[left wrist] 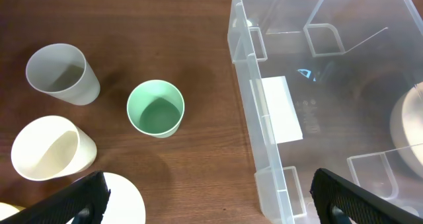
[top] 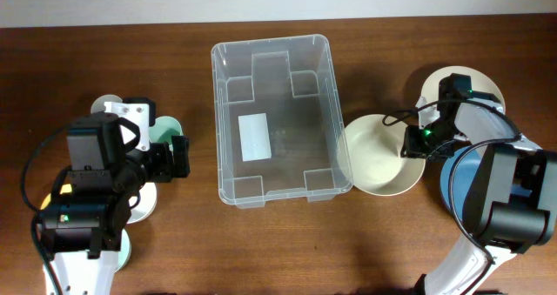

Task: Pack container

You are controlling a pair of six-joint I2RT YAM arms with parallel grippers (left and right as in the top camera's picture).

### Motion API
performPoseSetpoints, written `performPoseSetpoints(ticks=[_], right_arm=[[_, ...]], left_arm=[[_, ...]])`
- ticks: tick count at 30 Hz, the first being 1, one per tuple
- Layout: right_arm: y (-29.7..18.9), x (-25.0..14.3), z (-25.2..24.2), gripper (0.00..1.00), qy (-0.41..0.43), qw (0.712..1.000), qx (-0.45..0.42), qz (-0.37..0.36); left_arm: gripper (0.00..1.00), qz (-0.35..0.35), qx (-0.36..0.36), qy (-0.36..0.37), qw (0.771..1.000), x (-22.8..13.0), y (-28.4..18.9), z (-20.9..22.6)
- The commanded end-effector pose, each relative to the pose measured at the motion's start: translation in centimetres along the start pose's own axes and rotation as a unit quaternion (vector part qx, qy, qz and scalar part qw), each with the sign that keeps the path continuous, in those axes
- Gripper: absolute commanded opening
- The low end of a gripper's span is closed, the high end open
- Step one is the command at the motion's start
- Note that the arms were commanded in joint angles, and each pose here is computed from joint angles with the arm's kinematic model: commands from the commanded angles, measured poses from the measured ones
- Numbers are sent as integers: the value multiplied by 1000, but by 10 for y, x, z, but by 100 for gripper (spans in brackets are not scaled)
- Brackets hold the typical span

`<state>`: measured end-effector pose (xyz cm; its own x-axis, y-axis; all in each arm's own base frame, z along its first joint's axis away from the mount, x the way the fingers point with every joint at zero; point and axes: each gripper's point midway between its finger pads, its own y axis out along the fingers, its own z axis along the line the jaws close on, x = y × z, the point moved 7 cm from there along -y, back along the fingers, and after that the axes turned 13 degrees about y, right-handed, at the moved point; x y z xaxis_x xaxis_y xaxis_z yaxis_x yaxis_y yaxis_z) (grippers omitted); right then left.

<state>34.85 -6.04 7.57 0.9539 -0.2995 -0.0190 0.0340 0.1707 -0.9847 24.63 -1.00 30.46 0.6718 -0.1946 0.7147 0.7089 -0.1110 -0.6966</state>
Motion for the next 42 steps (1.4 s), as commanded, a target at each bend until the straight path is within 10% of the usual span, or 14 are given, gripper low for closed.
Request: performPoseSetpoints(ticks=[1, 13, 23, 42], right_arm=[[0, 5, -1, 29, -3, 1000, -1, -4], [0, 7, -1, 4, -4, 1000, -1, -10], [-5, 15, 1, 4, 16, 999, 2, -27], [-175, 55, 34, 4, 47, 968, 41, -241]], left_arm=[[100, -10, 2, -4, 1000, 6, -4, 1], [100, -10, 2, -4, 1000, 6, -4, 1], [99, -10, 2, -4, 1000, 6, -4, 1], [100, -17, 4, -2, 1000, 8, -4, 1]])
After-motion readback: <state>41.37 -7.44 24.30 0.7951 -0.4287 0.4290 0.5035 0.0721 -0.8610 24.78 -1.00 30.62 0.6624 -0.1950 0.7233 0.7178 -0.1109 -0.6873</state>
